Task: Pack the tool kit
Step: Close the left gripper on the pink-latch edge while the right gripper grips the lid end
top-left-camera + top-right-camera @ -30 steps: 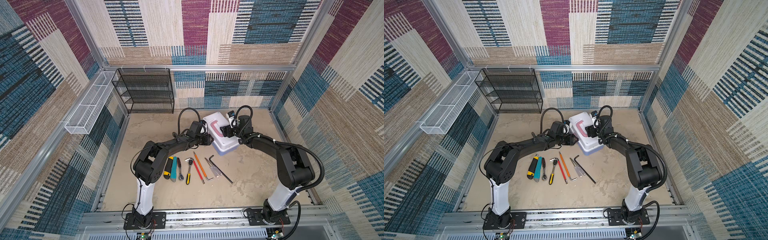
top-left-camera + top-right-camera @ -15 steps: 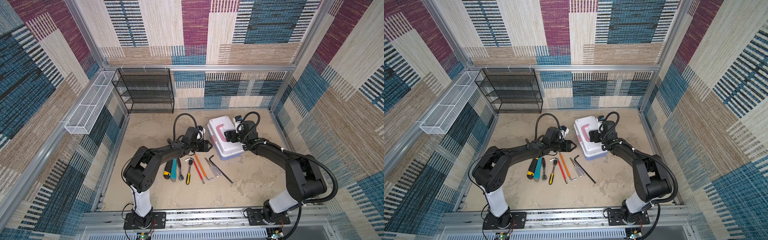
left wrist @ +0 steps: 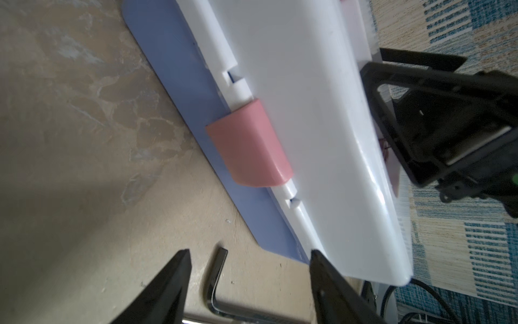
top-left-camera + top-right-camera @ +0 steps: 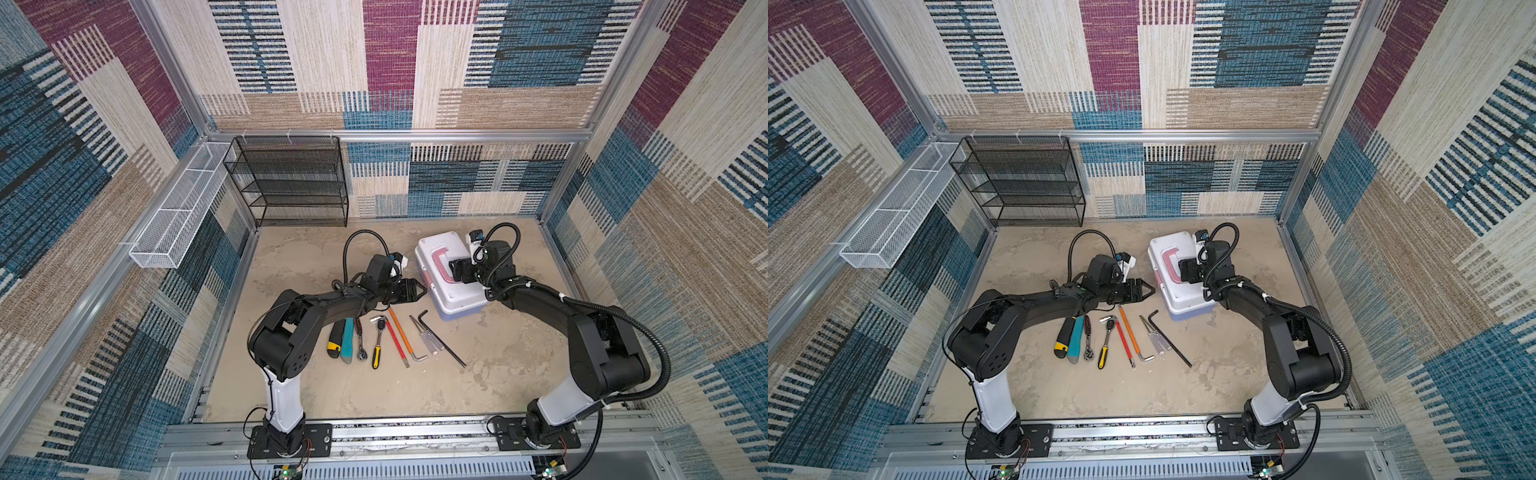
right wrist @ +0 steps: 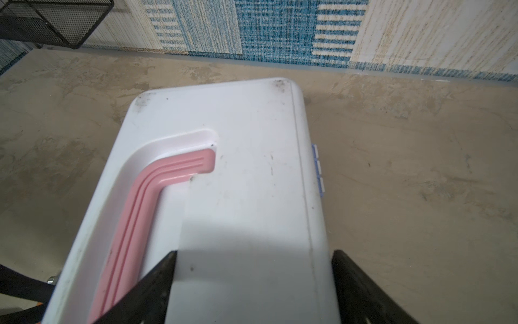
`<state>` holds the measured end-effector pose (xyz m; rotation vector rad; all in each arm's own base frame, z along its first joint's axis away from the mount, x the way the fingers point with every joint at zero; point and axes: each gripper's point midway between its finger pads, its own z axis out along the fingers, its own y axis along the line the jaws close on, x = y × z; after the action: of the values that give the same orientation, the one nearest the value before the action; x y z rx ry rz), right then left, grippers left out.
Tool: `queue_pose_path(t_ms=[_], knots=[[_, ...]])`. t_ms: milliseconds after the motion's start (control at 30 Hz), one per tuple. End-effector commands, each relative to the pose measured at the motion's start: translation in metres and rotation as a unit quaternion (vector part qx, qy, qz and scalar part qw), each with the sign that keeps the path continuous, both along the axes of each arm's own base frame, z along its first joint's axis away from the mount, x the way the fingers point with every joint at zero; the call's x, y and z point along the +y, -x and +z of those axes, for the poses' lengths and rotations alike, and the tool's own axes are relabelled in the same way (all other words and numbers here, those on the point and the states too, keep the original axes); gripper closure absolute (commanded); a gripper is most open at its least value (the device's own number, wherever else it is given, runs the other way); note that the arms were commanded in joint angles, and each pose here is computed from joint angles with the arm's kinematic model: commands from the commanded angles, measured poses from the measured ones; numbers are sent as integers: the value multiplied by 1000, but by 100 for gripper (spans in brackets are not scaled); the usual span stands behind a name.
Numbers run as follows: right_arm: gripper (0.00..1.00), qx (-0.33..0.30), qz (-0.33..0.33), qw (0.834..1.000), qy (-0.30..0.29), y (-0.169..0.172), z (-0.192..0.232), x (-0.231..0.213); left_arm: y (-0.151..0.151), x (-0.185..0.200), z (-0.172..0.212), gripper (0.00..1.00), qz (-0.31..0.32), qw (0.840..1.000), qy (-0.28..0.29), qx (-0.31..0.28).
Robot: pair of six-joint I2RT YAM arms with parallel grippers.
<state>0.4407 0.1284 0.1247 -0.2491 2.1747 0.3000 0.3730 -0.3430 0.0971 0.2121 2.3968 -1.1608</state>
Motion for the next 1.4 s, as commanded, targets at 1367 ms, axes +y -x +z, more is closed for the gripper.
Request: queue_pose_path(t_ms=[1367], knots=[[22,132,13,971,-199,45,-55,-9,-24,-42,45,17,7,989,150,8]])
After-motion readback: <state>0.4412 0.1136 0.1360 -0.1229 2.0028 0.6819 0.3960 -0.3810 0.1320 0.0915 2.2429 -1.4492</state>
